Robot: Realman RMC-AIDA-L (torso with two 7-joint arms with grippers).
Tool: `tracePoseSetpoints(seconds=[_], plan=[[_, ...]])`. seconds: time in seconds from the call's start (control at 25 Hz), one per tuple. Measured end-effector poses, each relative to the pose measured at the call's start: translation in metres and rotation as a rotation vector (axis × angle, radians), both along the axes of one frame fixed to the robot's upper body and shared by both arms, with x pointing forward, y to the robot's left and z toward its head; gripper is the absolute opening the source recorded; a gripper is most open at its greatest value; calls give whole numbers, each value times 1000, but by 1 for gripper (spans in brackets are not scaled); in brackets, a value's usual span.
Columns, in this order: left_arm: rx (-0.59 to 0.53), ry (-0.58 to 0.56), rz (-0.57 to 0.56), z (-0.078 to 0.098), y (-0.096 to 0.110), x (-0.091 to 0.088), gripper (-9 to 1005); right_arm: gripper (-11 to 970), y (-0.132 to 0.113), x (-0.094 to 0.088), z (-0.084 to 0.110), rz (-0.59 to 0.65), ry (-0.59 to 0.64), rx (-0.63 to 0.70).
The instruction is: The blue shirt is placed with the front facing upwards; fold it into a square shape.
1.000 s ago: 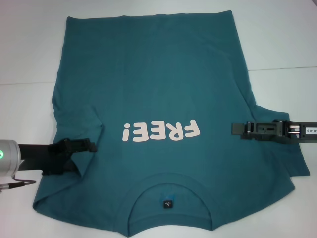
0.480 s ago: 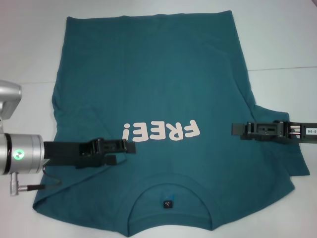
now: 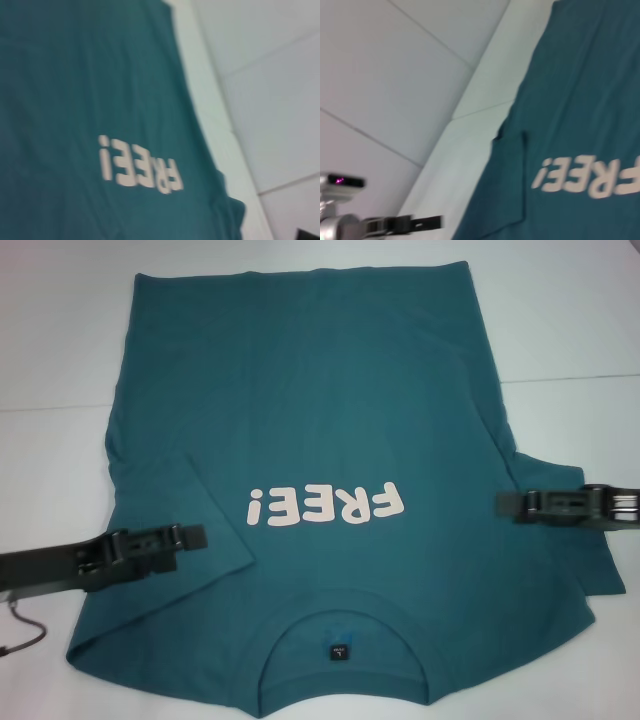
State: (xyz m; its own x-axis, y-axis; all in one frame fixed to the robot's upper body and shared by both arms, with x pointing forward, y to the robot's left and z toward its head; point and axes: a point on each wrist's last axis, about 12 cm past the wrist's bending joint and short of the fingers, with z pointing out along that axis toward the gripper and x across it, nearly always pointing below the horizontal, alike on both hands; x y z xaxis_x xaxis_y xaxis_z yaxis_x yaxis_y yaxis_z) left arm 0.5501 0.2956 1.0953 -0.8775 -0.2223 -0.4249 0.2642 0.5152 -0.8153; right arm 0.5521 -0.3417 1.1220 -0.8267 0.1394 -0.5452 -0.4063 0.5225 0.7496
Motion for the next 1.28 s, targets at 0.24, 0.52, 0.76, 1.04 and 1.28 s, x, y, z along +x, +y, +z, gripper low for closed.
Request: tracePoseSetpoints(seconds=[0.24, 0.52, 0.76, 1.04, 1.28], plan=[[-32, -57, 33, -5, 17, -19, 874, 867, -41, -3, 15, -81, 48, -99], [-31, -57, 39, -7, 16, -19, 874, 867, -80, -7, 29, -271, 140, -177], [-36, -58, 38, -7, 14, -18, 874, 866, -96, -10, 21, -398, 214, -202], [-37, -56, 46, -8, 12, -18, 873, 866, -87, 3, 13, -392, 189, -245], [-37, -59, 57, -9, 12, -17, 873, 866, -69, 20, -8, -366, 217, -301]])
